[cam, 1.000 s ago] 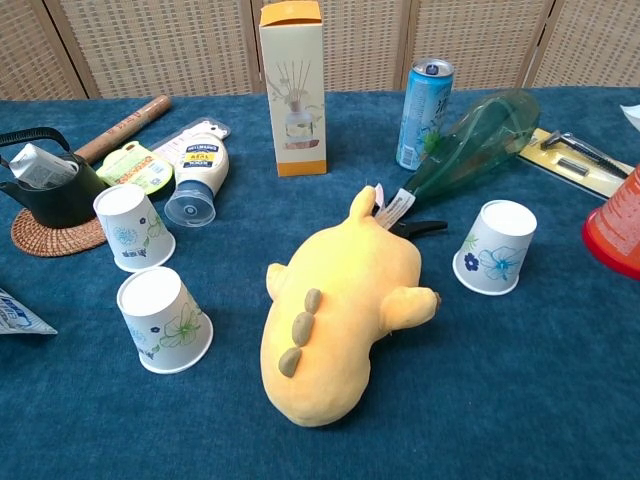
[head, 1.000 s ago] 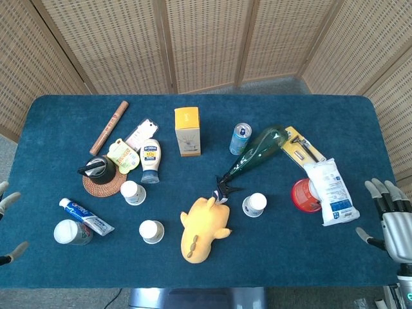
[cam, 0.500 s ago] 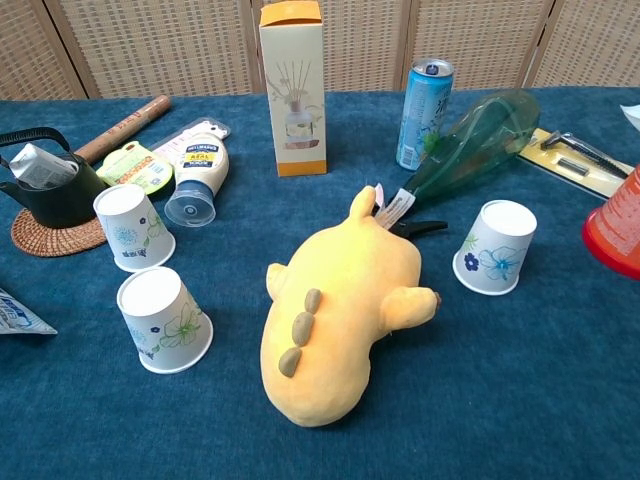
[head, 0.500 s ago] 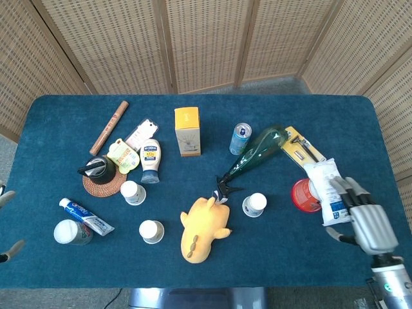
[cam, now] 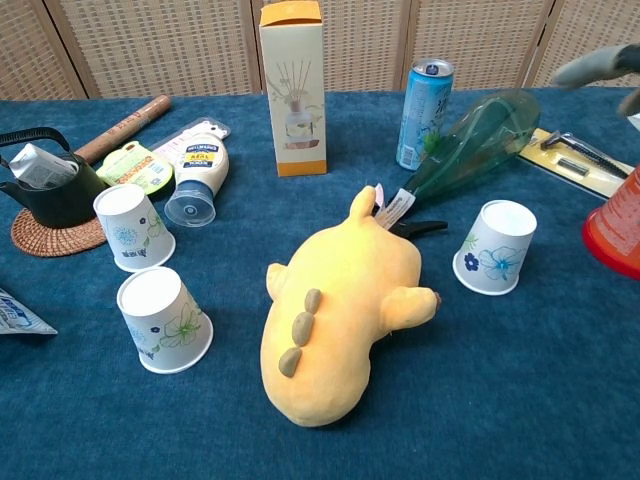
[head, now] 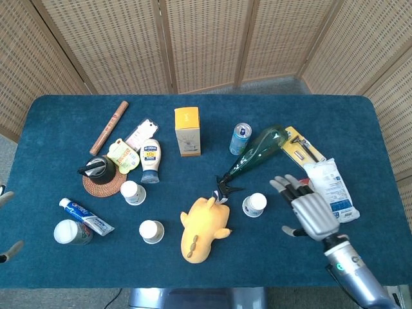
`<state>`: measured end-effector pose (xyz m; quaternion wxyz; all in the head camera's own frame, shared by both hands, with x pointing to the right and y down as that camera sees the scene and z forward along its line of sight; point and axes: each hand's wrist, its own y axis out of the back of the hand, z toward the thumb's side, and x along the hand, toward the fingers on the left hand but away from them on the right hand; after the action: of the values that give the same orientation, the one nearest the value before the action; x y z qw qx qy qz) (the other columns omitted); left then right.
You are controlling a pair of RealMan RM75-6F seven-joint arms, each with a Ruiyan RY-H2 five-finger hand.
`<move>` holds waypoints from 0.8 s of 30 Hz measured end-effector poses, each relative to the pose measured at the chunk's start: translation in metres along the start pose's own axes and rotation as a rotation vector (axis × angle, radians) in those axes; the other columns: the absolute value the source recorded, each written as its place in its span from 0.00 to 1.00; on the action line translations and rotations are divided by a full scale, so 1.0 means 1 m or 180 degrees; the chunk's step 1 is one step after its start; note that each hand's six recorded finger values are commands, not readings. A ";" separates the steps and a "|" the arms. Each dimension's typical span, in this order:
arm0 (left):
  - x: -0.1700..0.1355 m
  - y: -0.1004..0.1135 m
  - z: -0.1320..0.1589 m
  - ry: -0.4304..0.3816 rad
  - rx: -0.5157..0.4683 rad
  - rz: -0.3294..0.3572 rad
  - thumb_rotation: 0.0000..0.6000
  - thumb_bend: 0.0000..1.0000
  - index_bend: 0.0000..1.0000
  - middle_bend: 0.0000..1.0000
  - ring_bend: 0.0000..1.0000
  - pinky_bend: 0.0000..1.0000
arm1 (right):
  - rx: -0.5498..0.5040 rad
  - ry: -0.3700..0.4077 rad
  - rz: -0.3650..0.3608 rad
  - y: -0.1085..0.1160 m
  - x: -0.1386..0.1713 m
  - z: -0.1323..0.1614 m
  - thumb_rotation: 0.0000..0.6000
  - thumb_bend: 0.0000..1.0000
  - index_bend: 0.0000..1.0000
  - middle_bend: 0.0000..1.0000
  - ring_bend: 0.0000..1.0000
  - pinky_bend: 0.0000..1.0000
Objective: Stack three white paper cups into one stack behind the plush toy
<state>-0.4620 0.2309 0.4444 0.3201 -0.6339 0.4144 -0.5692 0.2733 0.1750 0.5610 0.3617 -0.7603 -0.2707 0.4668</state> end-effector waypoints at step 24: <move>0.001 -0.004 -0.002 0.0024 0.0053 -0.0033 1.00 0.25 0.11 0.00 0.00 0.16 | 0.0457 0.0213 0.0513 -0.059 -0.069 0.019 1.00 0.00 0.00 0.00 0.00 0.24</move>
<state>-0.4632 0.2319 0.4481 0.3208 -0.6312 0.4076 -0.5766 0.2229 0.1635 0.6378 0.3853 -0.7668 -0.1623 0.4870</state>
